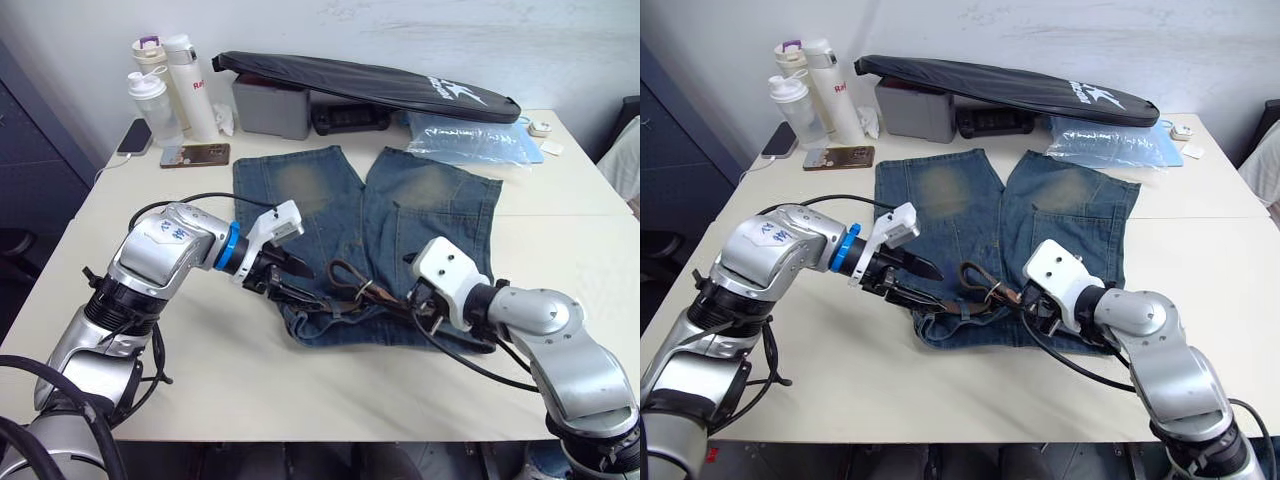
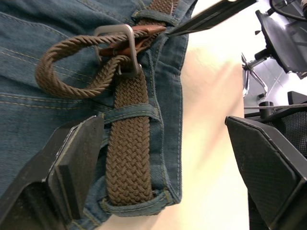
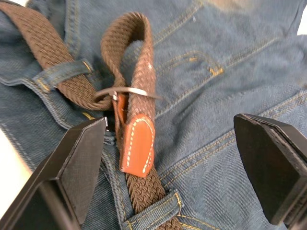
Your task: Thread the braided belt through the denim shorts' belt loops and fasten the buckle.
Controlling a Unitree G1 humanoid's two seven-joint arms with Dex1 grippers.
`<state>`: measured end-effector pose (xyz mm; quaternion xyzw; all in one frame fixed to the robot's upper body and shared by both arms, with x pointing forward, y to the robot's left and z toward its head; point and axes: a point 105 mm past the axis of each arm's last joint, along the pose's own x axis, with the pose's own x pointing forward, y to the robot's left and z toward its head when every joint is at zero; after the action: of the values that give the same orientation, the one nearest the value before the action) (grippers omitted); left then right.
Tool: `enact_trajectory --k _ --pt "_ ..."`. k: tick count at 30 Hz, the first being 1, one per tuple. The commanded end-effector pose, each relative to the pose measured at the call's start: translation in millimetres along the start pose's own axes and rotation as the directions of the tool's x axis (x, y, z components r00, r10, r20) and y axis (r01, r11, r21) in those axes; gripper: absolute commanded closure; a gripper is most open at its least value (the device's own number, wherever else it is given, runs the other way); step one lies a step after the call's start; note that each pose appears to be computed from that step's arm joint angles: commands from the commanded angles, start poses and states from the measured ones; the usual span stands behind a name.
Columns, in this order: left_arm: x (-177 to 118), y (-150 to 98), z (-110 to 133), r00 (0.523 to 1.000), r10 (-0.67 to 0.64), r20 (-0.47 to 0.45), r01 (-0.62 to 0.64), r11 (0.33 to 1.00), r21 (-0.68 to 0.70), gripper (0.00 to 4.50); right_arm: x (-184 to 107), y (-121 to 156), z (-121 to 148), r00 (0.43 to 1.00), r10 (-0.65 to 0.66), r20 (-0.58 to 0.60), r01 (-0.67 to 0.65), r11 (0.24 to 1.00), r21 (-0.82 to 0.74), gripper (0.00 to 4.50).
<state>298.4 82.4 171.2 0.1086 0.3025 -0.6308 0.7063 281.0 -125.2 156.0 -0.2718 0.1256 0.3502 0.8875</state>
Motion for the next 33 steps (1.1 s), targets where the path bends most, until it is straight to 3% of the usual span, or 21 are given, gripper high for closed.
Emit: enact_trajectory --k 1,4,7,12,14,26,30,33 --pt "-5 0 6 0.999 0.037 0.015 -0.037 0.999 0.035 0.00 2 5 1 1.000 0.016 0.005 -0.016 1.000 -0.001 0.03" --pt "-6 5 8 0.997 0.069 0.037 -0.070 0.997 0.029 0.00 2 9 3 0.999 0.034 0.013 -0.034 0.999 0.005 0.03" --pt "-13 12 13 0.993 0.099 0.071 -0.098 0.995 -0.009 0.88 -2 11 7 0.998 0.049 0.034 -0.049 0.999 0.017 0.00" --pt "-13 14 6 0.993 0.110 0.042 -0.110 0.994 -0.002 3.21 -8 12 9 0.997 0.071 0.033 -0.072 0.997 0.010 0.00" --pt "-5 14 2 0.994 0.104 0.016 -0.105 0.994 0.020 4.37 -10 12 10 0.996 0.079 0.033 -0.079 0.997 0.007 0.00" --pt "49 11 -45 0.991 0.018 -0.134 -0.016 1.000 0.011 4.45 -21 -2 12 0.999 0.032 0.020 -0.032 0.999 -0.007 0.00" --pt "56 12 -77 0.971 0.045 -0.235 -0.043 0.999 0.014 4.45 -23 -1 10 0.999 0.040 0.002 -0.040 0.999 -0.018 0.00" --pt "58 13 -82 0.971 0.048 -0.233 -0.050 0.999 -0.004 4.45 -20 2 2 0.998 0.045 -0.039 -0.047 0.998 -0.051 0.00"
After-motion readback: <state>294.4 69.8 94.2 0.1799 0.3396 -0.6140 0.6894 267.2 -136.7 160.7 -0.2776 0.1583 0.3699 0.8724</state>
